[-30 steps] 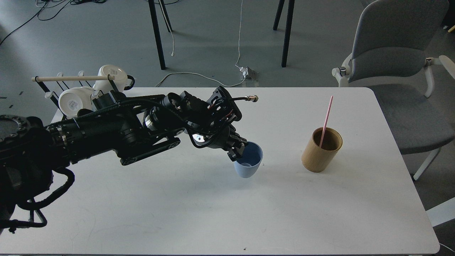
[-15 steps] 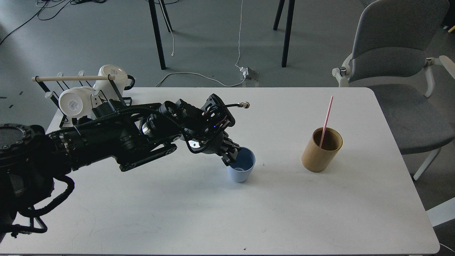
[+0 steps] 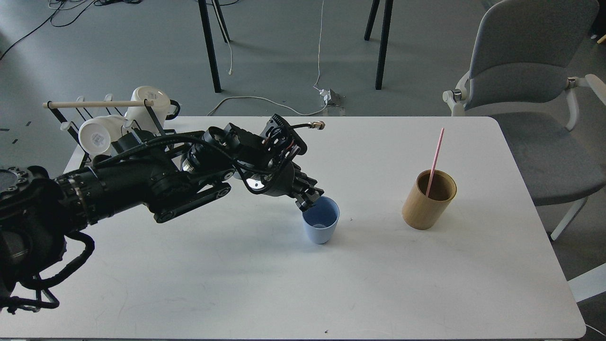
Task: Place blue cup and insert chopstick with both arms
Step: 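Release the cup and retract the left gripper to rest, then reach the right gripper to the red stick in the tan cup and grasp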
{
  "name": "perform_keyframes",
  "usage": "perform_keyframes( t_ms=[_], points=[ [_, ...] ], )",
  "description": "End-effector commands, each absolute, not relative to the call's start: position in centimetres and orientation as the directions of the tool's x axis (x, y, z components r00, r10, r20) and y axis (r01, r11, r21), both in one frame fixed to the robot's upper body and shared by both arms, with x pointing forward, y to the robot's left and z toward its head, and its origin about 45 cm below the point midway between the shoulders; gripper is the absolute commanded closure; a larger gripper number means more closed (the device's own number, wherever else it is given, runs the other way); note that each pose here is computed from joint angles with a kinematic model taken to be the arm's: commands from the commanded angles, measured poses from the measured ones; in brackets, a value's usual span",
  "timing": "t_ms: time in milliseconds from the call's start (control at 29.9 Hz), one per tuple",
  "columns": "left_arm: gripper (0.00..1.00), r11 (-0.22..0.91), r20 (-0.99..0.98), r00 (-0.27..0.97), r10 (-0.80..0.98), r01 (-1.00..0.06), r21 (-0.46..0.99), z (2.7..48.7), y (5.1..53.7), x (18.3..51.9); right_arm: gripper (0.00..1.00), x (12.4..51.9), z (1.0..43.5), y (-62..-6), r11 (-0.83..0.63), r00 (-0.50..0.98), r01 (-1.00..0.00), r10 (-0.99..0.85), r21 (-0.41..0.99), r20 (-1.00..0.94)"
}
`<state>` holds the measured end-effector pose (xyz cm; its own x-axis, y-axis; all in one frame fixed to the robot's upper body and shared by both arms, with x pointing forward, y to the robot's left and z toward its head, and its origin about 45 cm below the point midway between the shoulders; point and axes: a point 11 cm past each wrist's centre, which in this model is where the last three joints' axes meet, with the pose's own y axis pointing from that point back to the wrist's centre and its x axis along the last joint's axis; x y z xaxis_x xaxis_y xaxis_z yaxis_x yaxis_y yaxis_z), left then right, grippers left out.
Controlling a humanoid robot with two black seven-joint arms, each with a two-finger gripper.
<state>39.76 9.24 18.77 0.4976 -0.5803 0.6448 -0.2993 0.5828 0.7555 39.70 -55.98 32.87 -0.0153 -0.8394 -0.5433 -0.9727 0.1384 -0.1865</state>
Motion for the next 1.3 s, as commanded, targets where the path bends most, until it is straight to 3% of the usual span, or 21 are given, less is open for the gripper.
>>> perform_keyframes(
  t_ms=[0, 167, 234, 334, 468, 635, 736, 970, 1170, 1271],
  points=[
    [0.29, 0.641, 0.690, 0.567, -0.450, -0.332, 0.692, 21.1, 10.3, 41.0, 0.01, 39.7, 33.9, -56.3, 0.134, -0.012, -0.972, -0.851, -0.195, -0.524],
    [0.04, 0.806, 0.714, 0.700, 0.014, -0.431, 0.406, 28.3, 11.4, 44.0, 0.01, 39.7, 35.9, -55.9, 0.069, 0.017, -0.980, -0.907, -0.189, -0.420],
    [0.01, 0.849, 0.618, 0.752, 0.230, -0.465, 0.250, 30.6, 12.1, 44.8, 0.01, 40.2, 37.6, -54.5, 0.001, 0.071, -0.980, -0.934, -0.201, -0.350],
    [0.01, 0.822, 0.391, 0.769, 0.506, -0.567, 0.054, 33.0, 14.8, 47.0, 0.01, 40.4, 39.6, -52.8, -0.094, 0.133, -0.977, -0.970, -0.190, -0.202],
    [0.01, 0.693, 0.036, 0.695, 0.718, -0.711, -0.118, 33.8, 18.9, 49.5, 0.01, 41.0, 41.7, -49.0, -0.238, 0.250, -0.954, -0.967, -0.182, -0.050],
    [0.01, 0.493, -0.392, 0.558, 0.732, -0.830, -0.260, 33.5, 22.9, 50.6, 0.01, 40.7, 40.9, -42.1, -0.425, 0.402, -0.904, -0.884, -0.051, 0.240],
    [0.01, 0.405, -0.510, 0.482, 0.712, -0.876, -0.263, 32.1, 25.0, 50.7, 0.01, 40.3, 39.6, -39.6, -0.480, 0.455, -0.877, -0.812, 0.025, 0.366],
    [0.01, 0.279, -0.593, 0.362, 0.720, -0.932, -0.229, 29.6, 28.9, 50.7, 0.01, 38.6, 34.0, -34.9, -0.538, 0.552, -0.798, -0.470, 0.272, 0.689],
    [0.01, 0.191, -0.594, 0.284, 0.753, -0.958, -0.216, 29.4, 32.1, 51.0, 0.01, 37.0, 27.9, -35.3, -0.476, 0.601, -0.752, -0.214, 0.455, 0.770],
    [0.01, 0.162, -0.589, 0.252, 0.767, -0.966, -0.203, 29.2, 33.2, 51.1, 0.02, 36.6, 25.6, -35.8, -0.441, 0.589, -0.762, -0.170, 0.473, 0.790]
  ],
)
